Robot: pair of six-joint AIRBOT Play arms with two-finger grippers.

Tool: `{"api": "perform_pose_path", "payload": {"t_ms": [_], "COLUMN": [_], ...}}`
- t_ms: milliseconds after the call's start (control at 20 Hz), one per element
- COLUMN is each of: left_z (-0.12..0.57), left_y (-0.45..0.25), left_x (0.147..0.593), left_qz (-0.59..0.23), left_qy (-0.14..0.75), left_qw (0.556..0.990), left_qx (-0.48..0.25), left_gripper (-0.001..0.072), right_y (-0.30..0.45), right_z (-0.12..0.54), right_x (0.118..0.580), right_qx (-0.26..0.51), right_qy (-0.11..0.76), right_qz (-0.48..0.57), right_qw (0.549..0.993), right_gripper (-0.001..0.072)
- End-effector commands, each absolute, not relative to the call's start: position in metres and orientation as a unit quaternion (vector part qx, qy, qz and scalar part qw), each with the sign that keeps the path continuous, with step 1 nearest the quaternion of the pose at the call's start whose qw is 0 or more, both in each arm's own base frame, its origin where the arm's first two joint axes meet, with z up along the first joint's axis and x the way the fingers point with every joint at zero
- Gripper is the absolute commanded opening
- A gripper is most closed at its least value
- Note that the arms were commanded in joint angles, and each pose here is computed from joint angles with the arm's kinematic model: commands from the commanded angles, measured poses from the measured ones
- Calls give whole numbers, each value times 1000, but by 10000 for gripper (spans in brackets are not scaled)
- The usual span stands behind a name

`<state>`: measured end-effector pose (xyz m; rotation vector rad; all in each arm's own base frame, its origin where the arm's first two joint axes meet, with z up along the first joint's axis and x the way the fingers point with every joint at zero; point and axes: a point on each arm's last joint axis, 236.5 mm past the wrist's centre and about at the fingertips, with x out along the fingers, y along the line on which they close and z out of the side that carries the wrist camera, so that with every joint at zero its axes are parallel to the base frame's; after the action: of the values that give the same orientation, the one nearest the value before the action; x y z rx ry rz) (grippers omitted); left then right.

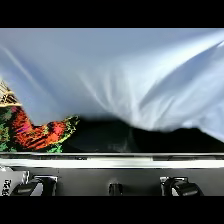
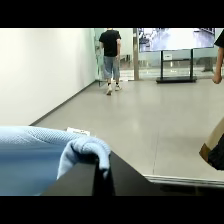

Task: Fold the clothes and pants, and hang the long-sleeved shirts on hangers.

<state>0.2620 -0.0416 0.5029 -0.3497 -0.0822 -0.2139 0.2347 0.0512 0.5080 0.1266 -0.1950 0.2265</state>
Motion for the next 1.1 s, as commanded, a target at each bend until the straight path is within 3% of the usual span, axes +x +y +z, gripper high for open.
{"api": "perform_pose_path", "payload": {"t_ms": [0, 200, 350, 550, 750, 950, 1000, 1050], "left_z": [485, 387, 278, 125, 32, -5, -8, -9], "left_y": [-34, -34, -39, -52, -65, -83, -86, -87], "left_x": [277, 357, 422, 483, 519, 530, 531, 531], "left_qz": [-87, -78, -66, -49, -35, -38, -40, -40], "left_qy": [-8, 140, 269, 412, 461, 473, 474, 475], "left_qw": [980, 966, 936, 881, 856, 848, 848, 848], "left_qx": [-181, -200, -219, -228, -233, -236, -234, -234], "left_gripper": [17, 17, 18, 18, 18, 19, 18, 19], "right_y": [55, 78, 105, 136, 153, 159, 161, 162], "right_z": [486, 376, 250, 103, 27, -14, -17, -18], "right_x": [271, 396, 484, 560, 594, 594, 592, 589], "right_qx": [80, 81, 126, 212, 328, 377, 379, 380], "right_qy": [-51, 116, 254, 347, 364, 399, 405, 411], "right_qz": [106, 99, 95, 87, 64, 42, 42, 43], "right_qw": [990, 985, 954, 909, 869, 835, 831, 828], "right_gripper": [38, 38, 39, 39, 39, 41, 67, 165]}}
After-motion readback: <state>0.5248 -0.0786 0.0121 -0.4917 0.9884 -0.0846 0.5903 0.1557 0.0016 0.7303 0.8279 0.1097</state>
